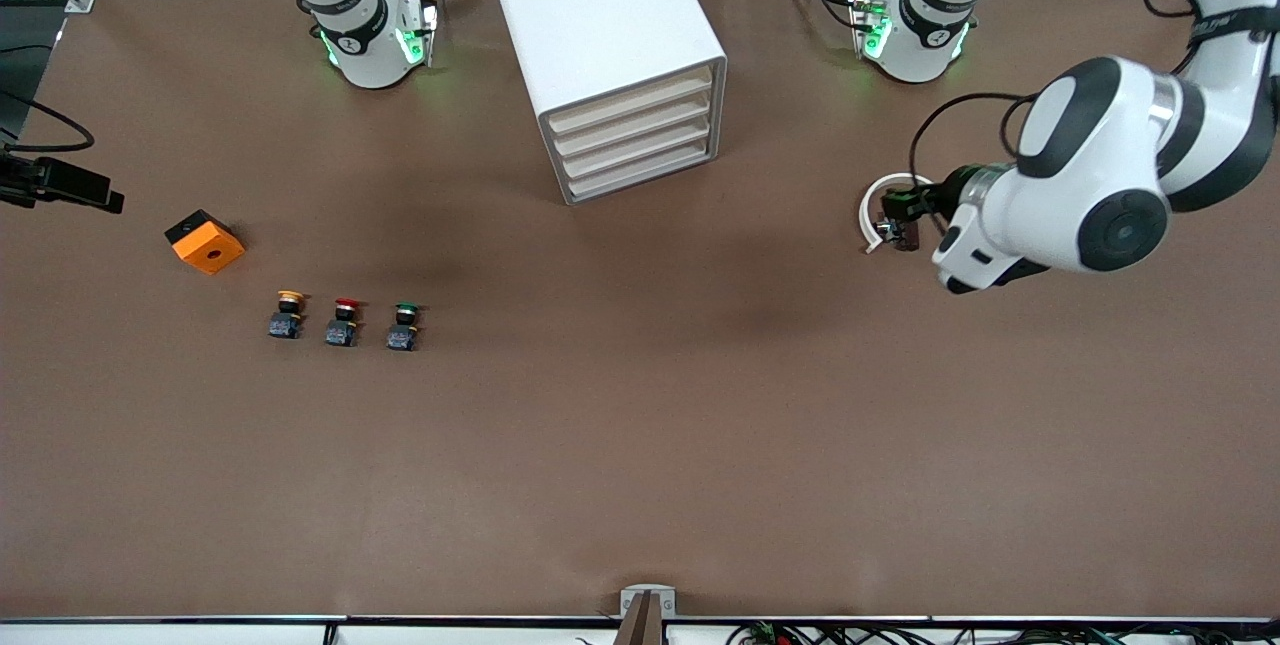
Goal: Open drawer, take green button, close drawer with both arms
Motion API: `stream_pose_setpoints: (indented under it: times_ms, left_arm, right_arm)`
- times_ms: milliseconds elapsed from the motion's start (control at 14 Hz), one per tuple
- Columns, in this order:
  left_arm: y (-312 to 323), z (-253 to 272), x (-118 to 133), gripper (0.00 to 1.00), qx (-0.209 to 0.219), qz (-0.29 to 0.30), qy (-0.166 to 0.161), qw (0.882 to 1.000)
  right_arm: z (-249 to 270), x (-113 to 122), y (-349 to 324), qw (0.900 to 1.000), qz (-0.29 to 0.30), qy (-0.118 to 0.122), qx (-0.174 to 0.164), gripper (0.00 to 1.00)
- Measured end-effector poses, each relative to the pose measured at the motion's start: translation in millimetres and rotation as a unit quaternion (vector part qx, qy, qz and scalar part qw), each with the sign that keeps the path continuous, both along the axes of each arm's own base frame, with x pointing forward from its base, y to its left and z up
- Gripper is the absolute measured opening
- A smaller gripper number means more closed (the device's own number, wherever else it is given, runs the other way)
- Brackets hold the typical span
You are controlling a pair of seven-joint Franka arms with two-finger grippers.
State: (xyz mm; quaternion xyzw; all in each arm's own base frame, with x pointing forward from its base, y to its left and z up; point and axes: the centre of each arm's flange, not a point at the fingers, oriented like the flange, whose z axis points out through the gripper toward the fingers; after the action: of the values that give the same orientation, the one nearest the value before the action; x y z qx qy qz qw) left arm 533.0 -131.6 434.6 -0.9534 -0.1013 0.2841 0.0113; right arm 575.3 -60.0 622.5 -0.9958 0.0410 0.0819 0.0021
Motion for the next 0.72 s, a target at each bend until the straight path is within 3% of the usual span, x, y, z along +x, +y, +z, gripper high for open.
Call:
stream_pose_setpoints:
  times_ms: [430, 717]
  left_arm:
    - [73.2, 62.2, -33.1, 1.0, -0.012, -0.027, -0.062, 0.998]
    - [111.7, 112.5, -46.0, 1.0, -0.011, -0.009, -0.143, 0.99]
  right_arm:
    - [57.2, -31.2, 1.8, 0.999, -0.002, -0.044, 0.007, 1.0]
    - [68.1, -48.4, 3.1, 0.999, -0.002, -0.047, 0.009, 1.0]
